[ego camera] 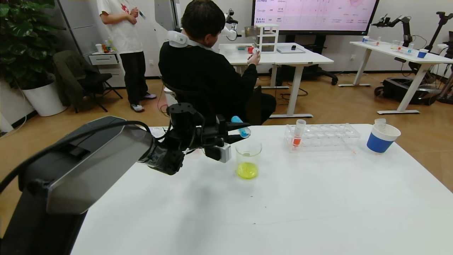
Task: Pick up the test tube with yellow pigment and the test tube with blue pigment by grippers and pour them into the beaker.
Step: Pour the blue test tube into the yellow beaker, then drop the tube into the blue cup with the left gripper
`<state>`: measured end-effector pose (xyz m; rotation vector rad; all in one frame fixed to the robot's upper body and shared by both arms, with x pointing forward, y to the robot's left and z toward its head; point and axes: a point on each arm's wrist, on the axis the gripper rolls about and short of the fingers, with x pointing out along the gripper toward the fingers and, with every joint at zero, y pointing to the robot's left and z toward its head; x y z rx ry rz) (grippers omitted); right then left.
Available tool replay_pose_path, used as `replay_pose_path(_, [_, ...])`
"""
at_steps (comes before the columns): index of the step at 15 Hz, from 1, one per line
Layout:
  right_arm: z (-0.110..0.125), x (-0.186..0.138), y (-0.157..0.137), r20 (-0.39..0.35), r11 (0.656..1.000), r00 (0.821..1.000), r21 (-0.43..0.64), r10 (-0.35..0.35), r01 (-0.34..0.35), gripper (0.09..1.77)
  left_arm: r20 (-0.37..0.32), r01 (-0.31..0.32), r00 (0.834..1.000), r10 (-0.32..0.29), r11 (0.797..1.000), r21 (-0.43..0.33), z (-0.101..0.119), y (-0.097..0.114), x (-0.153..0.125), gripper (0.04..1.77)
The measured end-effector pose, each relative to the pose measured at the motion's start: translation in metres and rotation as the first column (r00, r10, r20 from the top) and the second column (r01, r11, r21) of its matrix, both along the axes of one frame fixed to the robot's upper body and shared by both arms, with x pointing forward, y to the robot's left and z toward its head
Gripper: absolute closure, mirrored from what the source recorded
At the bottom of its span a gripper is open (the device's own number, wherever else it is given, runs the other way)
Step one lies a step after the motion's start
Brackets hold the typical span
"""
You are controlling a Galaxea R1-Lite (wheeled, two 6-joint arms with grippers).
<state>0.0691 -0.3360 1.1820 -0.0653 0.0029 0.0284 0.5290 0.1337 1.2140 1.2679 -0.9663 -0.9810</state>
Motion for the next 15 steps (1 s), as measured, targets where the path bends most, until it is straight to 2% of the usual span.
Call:
replay_pose_path(7, [0.0, 0.0, 0.0, 0.0, 1.0, 1.0, 0.0, 0.0, 0.0, 0.12, 0.072, -0.031, 0.997, 0.03, 0.999, 0.015, -0.0001, -0.0005, 0.0035, 1.31])
replay_pose_path(15, [0.0, 0.0, 0.0, 0.0, 1.0, 1.0, 0.0, 0.0, 0.0, 0.12, 0.194, -0.033, 0.981, 0.025, 0.999, 0.038, 0.0053, -0.004, 0.004, 1.31])
